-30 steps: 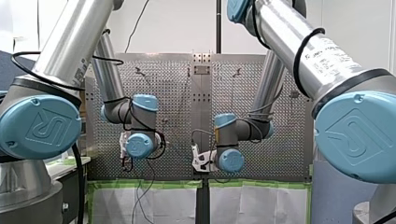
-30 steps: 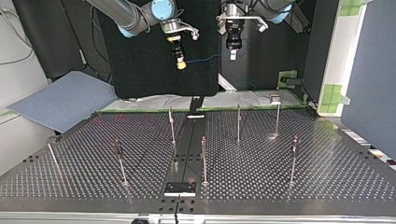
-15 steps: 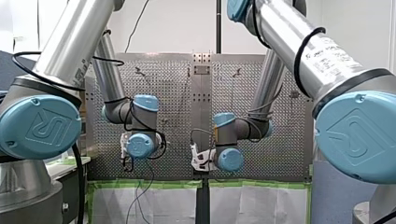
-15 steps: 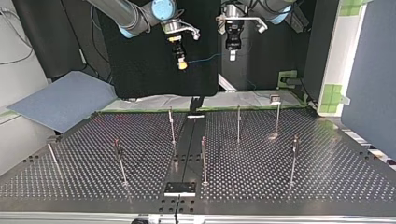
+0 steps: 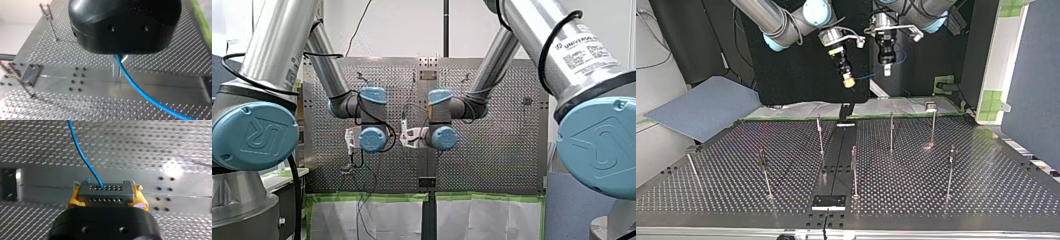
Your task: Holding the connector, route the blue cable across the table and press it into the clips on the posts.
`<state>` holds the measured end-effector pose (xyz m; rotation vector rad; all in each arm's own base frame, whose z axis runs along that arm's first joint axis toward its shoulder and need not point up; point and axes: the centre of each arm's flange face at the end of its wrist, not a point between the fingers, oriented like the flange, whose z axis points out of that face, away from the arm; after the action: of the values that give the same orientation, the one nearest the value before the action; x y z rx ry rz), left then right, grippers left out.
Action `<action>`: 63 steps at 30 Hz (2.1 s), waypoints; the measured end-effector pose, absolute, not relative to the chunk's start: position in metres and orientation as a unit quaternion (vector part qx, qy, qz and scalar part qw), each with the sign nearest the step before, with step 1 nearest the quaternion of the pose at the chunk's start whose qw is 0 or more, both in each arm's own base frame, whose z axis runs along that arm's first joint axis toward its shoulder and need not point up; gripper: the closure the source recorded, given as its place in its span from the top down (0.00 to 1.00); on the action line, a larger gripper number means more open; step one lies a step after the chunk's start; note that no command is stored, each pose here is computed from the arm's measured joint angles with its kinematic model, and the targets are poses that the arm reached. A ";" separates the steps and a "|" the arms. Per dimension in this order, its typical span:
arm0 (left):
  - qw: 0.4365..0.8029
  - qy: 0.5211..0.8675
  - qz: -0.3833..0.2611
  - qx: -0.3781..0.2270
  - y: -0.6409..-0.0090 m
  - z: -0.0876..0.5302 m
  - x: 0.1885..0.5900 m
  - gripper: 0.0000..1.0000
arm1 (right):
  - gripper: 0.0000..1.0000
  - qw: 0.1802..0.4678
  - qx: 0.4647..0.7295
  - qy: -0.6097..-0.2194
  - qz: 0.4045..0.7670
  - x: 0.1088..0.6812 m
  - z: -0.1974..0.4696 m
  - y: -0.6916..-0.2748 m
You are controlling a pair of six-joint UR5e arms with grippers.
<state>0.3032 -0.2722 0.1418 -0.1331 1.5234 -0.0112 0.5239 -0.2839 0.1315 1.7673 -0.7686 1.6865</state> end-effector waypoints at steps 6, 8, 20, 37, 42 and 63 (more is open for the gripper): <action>0.727 0.682 0.015 -0.082 -0.268 0.169 0.306 0.02 | 0.00 0.276 0.641 -0.282 0.658 0.538 0.187 -0.293; 0.728 0.680 0.019 -0.087 -0.267 0.177 0.305 0.02 | 0.00 0.270 0.638 -0.275 0.667 0.541 0.205 -0.293; 0.737 0.669 0.013 -0.100 -0.264 0.229 0.302 0.02 | 0.00 0.244 0.624 -0.249 0.700 0.546 0.292 -0.286; 0.754 0.649 -0.035 -0.092 -0.262 0.293 0.287 0.02 | 0.00 0.223 0.647 -0.257 0.683 0.559 0.326 -0.296; 0.750 0.656 -0.020 -0.088 -0.262 0.291 0.291 0.02 | 0.00 0.216 0.650 -0.254 0.682 0.565 0.342 -0.299; 0.749 0.649 0.039 -0.127 -0.210 0.310 0.356 0.02 | 0.00 0.182 0.654 -0.246 0.692 0.576 0.371 -0.301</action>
<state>0.3560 -0.2101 0.3104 -0.2773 1.4188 0.0856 0.5757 -0.3008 0.3707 1.8453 -0.6929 1.9527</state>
